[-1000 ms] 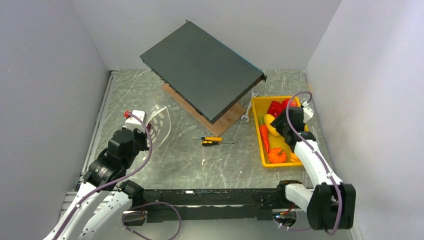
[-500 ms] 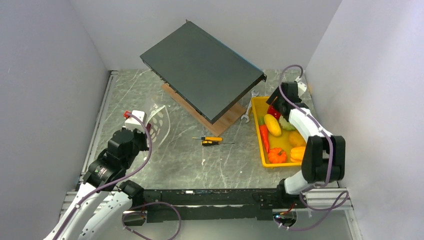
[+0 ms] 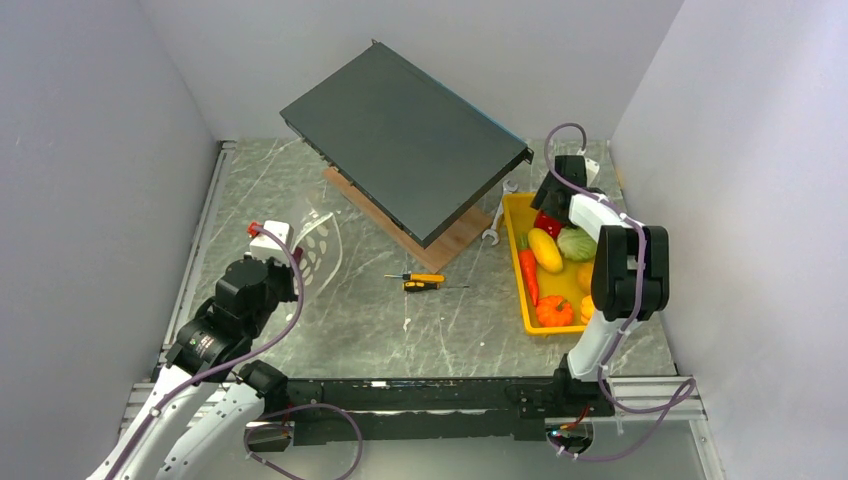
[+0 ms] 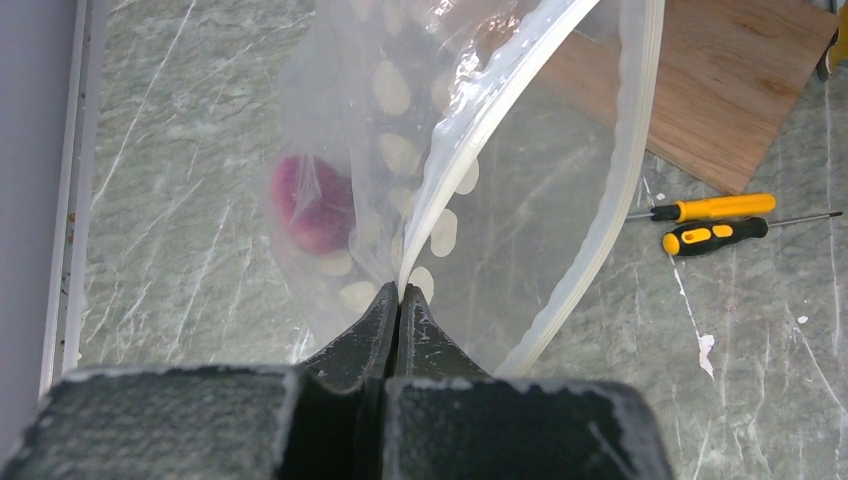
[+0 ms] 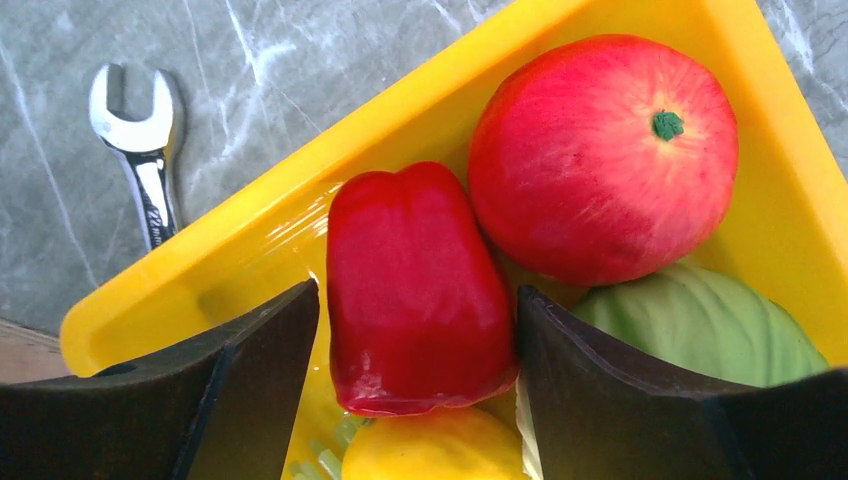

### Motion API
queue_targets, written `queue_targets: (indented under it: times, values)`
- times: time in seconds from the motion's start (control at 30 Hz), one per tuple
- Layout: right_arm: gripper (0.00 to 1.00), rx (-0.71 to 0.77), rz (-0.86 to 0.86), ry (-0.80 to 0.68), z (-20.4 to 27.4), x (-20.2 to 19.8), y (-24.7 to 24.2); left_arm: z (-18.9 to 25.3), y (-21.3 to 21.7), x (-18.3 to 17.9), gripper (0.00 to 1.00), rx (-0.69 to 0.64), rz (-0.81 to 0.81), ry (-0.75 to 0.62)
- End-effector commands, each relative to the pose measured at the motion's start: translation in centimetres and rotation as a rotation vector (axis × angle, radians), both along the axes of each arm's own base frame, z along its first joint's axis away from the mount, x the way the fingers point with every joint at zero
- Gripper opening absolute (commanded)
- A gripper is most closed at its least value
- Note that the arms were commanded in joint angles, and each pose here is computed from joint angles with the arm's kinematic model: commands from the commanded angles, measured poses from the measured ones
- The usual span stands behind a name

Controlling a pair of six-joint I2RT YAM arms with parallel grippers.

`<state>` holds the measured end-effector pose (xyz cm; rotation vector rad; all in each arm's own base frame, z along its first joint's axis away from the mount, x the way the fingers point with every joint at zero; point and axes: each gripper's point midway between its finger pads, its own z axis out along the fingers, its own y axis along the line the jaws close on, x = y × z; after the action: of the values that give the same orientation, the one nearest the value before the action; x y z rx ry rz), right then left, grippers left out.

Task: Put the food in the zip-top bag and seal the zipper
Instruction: Pick up the fake vegetable from the bin, then place the fake vegetable in the zipper food storage bag.

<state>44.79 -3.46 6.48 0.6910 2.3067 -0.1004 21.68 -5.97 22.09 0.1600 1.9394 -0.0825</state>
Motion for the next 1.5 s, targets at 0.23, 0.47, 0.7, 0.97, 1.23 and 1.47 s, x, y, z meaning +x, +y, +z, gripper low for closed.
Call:
queue_targets:
  times: [0.23,0.47,0.7,0.97,1.23,1.47]
  values:
    - [0.31,-0.031,-0.011,-0.017,1.8,-0.6,-0.8,0.7,-0.3,0.5,0.0,-0.008,-0.002,-0.025]
    - [0.12,-0.018,-0.043,-0.159,7.9,-1.5,-0.7,0.5,-0.4,0.5,0.0,-0.006,-0.011,-0.017]
    - [0.0,-0.033,-0.148,-0.481,17.2,-5.2,-2.1,0.6,-0.3,0.5,0.0,-0.009,-0.006,-0.02]
    - [0.0,0.122,-0.006,-0.955,31.3,-9.5,1.5,0.5,-0.4,0.5,0.0,-0.008,-0.005,-0.016]
    - [0.0,0.351,0.464,-1.165,41.2,-12.1,12.2,0.6,0.0,0.4,0.0,-0.011,0.014,-0.021]
    - [0.0,0.336,1.149,-1.171,43.0,-20.0,30.2,0.7,0.1,0.4,0.0,-0.013,0.024,-0.022]
